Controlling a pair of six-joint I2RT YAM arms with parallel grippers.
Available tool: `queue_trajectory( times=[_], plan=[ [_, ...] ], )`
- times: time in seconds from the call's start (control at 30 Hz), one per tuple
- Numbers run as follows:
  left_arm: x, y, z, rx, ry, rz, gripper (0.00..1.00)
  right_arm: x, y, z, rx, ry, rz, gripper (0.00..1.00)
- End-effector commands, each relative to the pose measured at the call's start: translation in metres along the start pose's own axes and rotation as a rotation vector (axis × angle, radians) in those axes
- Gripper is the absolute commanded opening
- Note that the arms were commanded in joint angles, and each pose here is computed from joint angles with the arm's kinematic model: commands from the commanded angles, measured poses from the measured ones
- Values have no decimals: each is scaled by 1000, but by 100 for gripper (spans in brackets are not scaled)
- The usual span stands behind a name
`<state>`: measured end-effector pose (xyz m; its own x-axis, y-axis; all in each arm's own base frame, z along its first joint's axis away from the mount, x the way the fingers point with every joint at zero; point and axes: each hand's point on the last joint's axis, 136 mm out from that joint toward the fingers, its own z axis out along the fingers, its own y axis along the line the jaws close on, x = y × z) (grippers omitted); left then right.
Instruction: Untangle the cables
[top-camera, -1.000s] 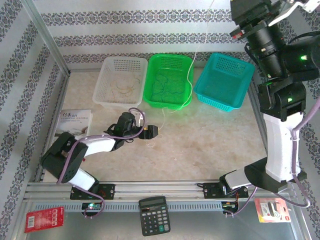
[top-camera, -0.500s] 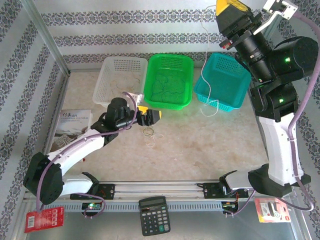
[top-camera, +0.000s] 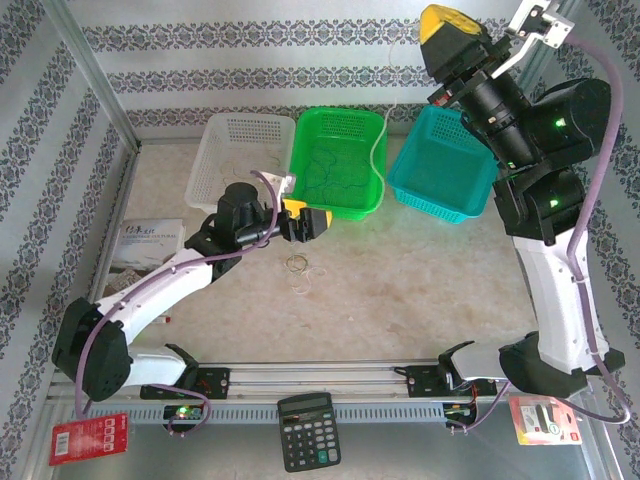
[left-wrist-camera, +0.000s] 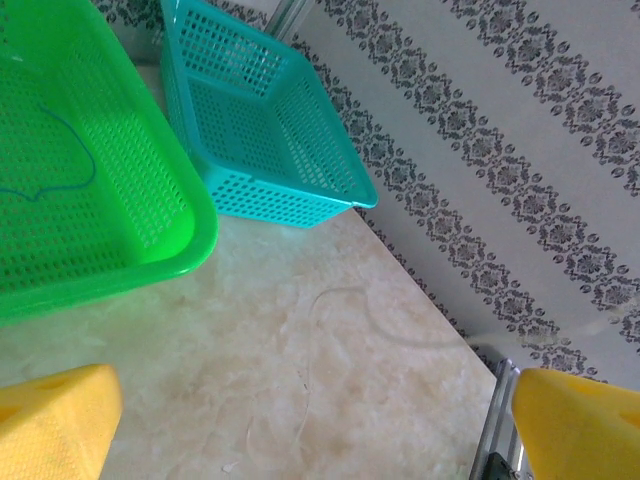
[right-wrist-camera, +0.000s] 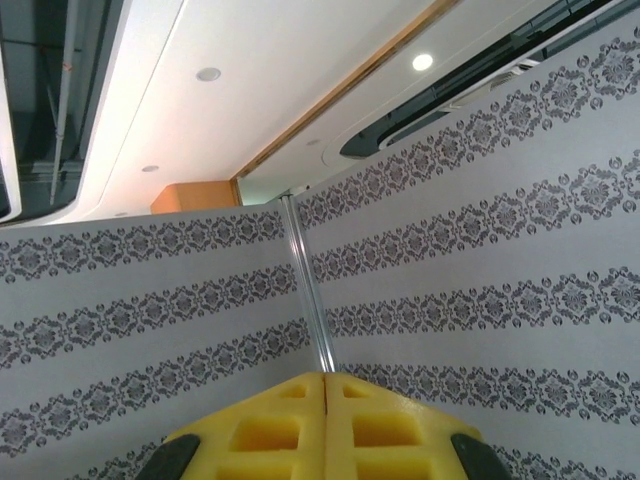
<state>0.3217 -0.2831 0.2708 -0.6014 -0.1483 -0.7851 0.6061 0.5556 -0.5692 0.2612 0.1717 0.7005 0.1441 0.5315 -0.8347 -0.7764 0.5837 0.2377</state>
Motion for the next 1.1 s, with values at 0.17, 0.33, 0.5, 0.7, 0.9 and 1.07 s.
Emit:
queue_trajectory(
  times=[0.17,0.33,0.5,0.7,0.9,1.07],
  plan=[
    [-2,-38,11,149,-10,70,100,29,8,8,-57,51,53,0],
    [-14,-69,8,248,-49,135,100,57,19,8,-90,112,74,0],
    [-24,-82,9,279,-75,151,100,71,25,9,-106,140,91,0],
    [-30,-81,19,275,-94,147,100,72,32,10,-128,145,104,0],
    [-31,-79,35,285,-97,134,100,66,38,10,-144,136,115,0],
    [-29,-81,45,311,-94,119,98,62,42,10,-155,128,118,0]
  ],
)
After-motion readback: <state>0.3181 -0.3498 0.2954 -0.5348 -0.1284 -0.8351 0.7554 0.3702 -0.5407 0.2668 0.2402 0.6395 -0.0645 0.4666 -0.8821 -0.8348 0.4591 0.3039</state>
